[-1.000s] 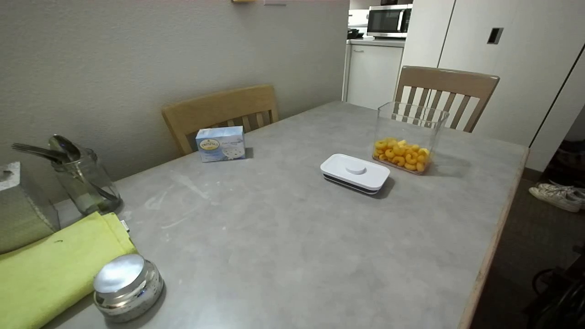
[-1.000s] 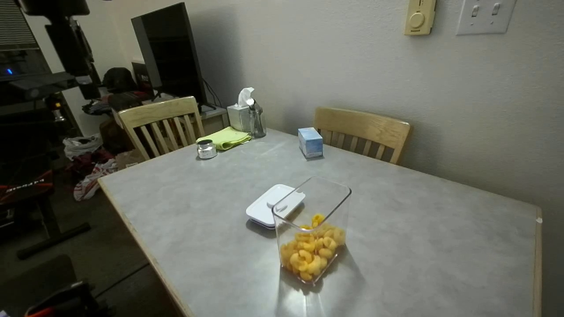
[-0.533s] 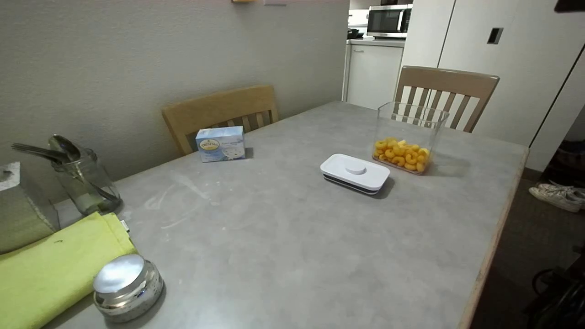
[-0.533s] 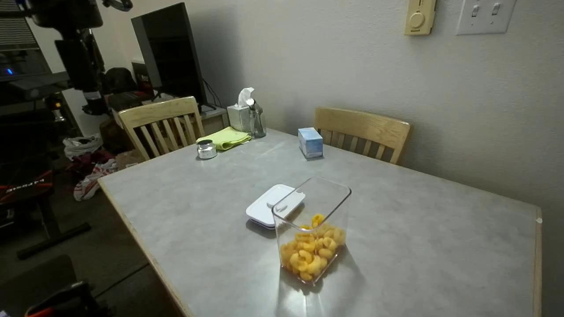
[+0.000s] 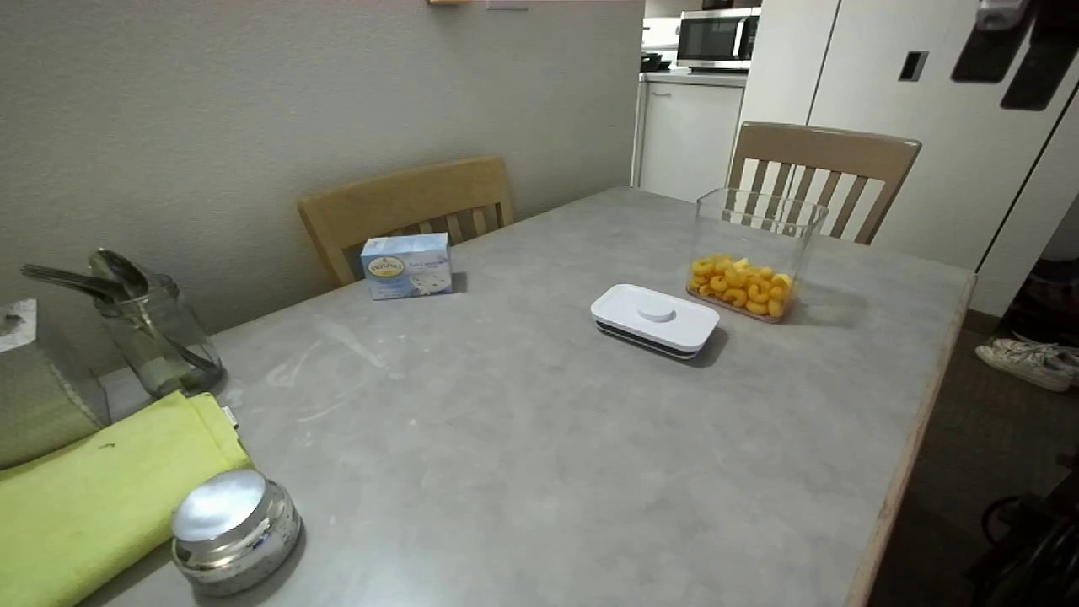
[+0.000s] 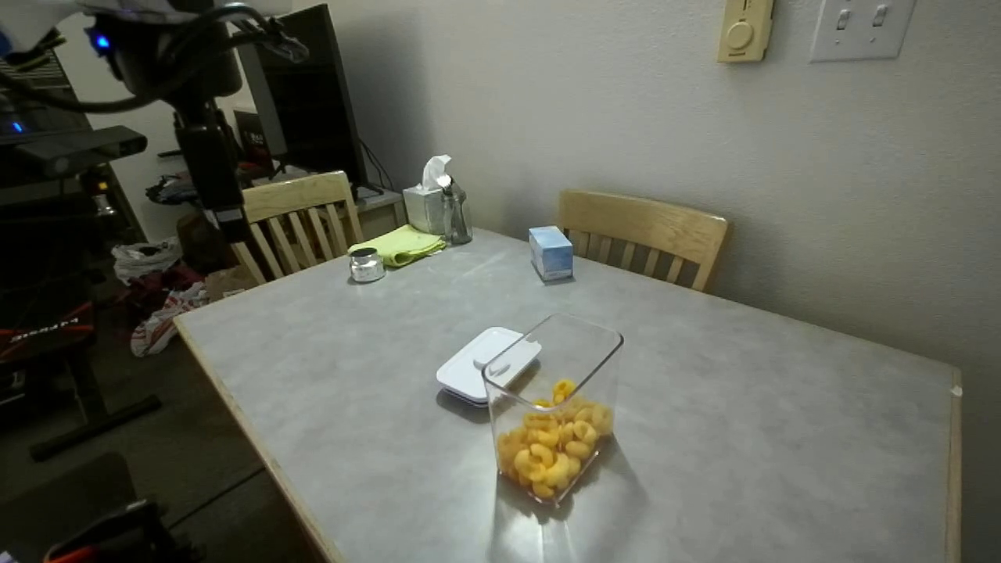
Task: Pick up the white lid from the table and put it on the container.
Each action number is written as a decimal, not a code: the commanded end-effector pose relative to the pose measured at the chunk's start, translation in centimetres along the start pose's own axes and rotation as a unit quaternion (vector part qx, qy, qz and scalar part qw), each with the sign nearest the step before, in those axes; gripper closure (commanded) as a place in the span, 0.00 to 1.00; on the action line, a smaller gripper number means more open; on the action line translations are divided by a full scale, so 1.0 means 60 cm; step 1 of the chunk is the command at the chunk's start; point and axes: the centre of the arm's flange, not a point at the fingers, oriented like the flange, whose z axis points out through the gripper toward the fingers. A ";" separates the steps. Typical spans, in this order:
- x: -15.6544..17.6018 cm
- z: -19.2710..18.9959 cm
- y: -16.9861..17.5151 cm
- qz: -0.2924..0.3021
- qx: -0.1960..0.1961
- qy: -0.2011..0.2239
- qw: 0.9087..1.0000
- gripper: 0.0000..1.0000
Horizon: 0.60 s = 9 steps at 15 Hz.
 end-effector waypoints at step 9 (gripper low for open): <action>0.034 0.050 0.030 0.003 0.015 0.061 0.998 0.00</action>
